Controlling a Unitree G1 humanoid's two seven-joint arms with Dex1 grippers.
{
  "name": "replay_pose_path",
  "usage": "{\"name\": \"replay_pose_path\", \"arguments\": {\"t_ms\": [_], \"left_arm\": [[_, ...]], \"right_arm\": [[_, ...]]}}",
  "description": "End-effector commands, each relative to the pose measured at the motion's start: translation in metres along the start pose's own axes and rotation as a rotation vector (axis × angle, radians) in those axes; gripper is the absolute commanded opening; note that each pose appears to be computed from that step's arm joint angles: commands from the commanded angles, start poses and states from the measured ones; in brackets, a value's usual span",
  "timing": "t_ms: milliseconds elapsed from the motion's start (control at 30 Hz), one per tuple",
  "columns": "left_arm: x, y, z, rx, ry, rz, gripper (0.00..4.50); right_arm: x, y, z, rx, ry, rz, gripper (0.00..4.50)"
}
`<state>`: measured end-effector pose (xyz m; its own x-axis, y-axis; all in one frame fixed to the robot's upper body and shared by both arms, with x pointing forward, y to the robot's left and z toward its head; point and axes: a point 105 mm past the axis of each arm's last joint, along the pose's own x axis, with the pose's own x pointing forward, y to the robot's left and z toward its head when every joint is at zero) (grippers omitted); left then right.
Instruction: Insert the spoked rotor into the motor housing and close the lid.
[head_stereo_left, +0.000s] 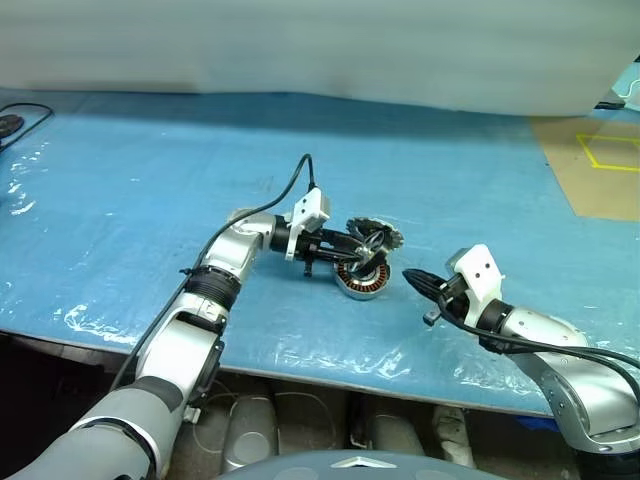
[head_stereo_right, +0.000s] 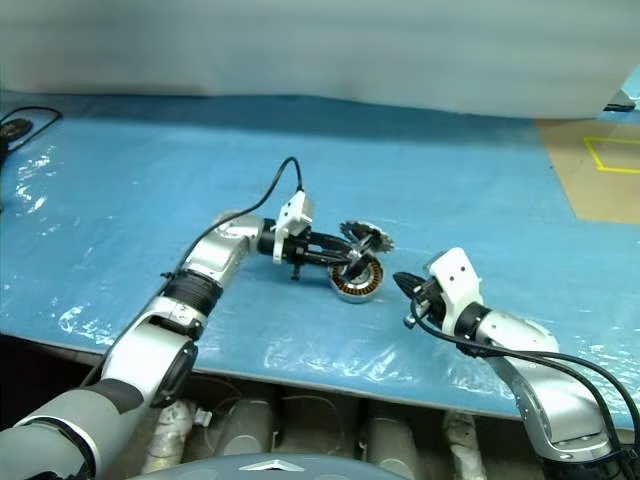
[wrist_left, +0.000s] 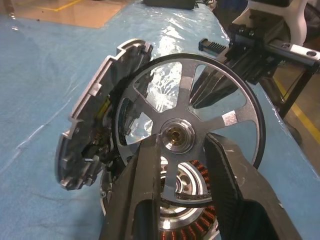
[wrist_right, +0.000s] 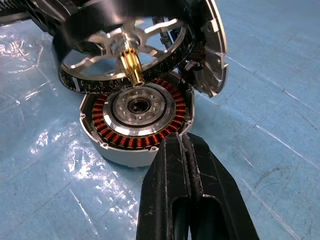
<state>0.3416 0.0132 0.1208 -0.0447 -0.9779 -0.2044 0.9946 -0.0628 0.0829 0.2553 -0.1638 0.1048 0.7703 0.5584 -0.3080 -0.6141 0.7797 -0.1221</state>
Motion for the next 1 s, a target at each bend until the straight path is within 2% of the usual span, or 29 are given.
{"name": "replay_pose_path", "arguments": {"t_ms": [33, 200, 467, 1000], "left_arm": [[-0.011, 0.006, 0.010, 0.076, 0.045, -0.008, 0.97], [-0.018, 0.006, 0.015, 0.081, 0.050, -0.023, 0.97], [-0.009, 0.010, 0.012, 0.095, 0.049, 0.010, 0.97], [-0.006, 0.013, 0.000, 0.158, 0.154, 0.019, 0.97]], "right_arm": [[-0.002, 0.003, 0.009, -0.029, -0.036, -0.004, 0.00], [-0.001, 0.003, 0.008, -0.031, -0.033, -0.006, 0.00], [0.001, 0.001, 0.007, -0.041, -0.029, -0.004, 0.00], [0.002, 0.002, 0.005, -0.043, -0.024, -0.011, 0.00]]}}
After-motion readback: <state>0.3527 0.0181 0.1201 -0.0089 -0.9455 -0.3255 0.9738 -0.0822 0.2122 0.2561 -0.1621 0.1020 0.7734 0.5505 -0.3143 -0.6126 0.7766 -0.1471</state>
